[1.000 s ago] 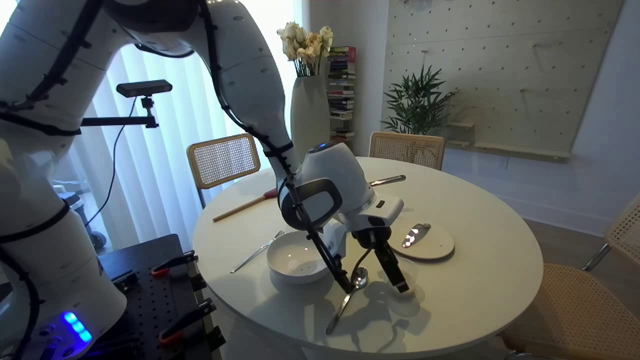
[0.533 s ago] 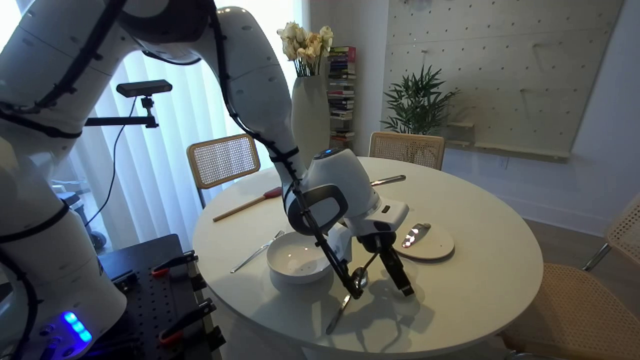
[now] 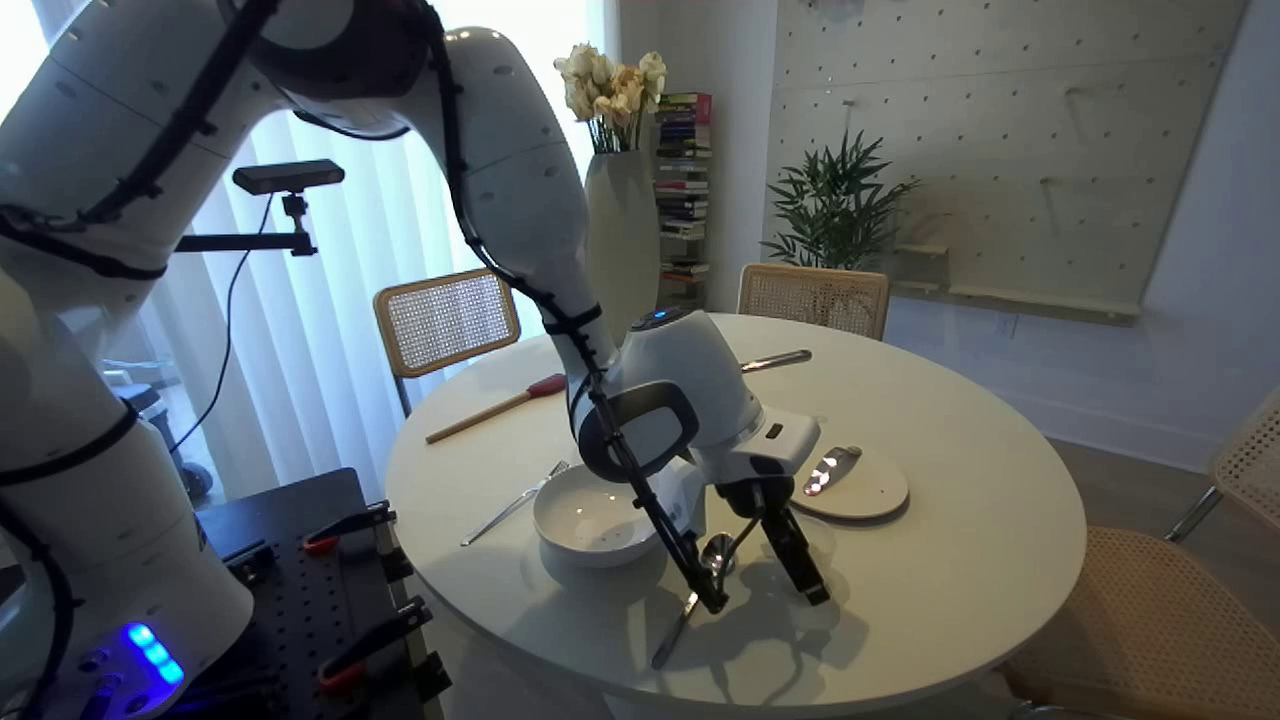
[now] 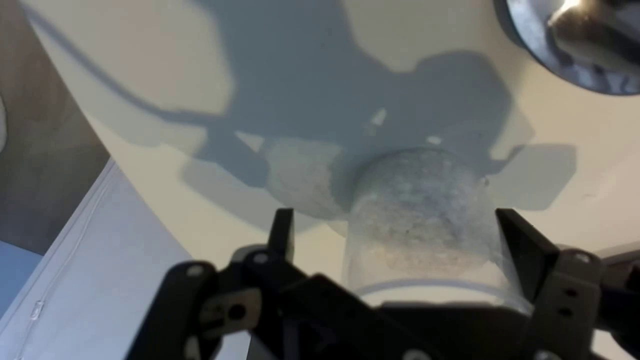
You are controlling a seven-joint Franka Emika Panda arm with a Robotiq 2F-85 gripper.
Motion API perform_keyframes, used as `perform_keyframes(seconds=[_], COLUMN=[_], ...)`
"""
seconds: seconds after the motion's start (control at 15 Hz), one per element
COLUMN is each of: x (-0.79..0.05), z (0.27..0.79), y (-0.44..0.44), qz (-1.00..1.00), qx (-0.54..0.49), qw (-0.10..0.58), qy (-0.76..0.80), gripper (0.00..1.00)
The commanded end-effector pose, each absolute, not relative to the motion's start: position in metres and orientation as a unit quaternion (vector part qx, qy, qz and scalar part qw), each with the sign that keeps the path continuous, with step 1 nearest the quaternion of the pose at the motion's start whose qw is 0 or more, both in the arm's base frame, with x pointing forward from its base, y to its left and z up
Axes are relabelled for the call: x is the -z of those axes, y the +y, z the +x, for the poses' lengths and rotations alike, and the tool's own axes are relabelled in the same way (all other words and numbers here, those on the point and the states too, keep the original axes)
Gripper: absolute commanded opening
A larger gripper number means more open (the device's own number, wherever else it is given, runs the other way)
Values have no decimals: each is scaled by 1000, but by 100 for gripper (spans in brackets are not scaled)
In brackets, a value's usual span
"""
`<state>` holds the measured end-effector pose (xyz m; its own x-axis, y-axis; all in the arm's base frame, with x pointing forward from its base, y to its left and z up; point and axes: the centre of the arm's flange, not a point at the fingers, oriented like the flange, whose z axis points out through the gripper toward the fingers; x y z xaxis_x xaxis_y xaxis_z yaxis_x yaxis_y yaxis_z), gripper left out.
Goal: Pour the sugar out of the cup into the white pot
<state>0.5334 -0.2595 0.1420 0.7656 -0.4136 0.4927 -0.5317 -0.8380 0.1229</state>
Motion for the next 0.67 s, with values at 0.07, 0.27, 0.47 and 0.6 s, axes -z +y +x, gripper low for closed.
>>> perform_keyframes(seconds=[0.07, 0.27, 0.47, 0.6], x=[-140, -139, -138, -139], z=[534, 532, 532, 533], y=[-258, -255, -254, -254], qz=[930, 931, 931, 930], qx=[-242, -243, -244, -247], qw=[128, 127, 127, 127], qy=[-246, -242, -241, -241], gripper=[100, 74, 58, 45])
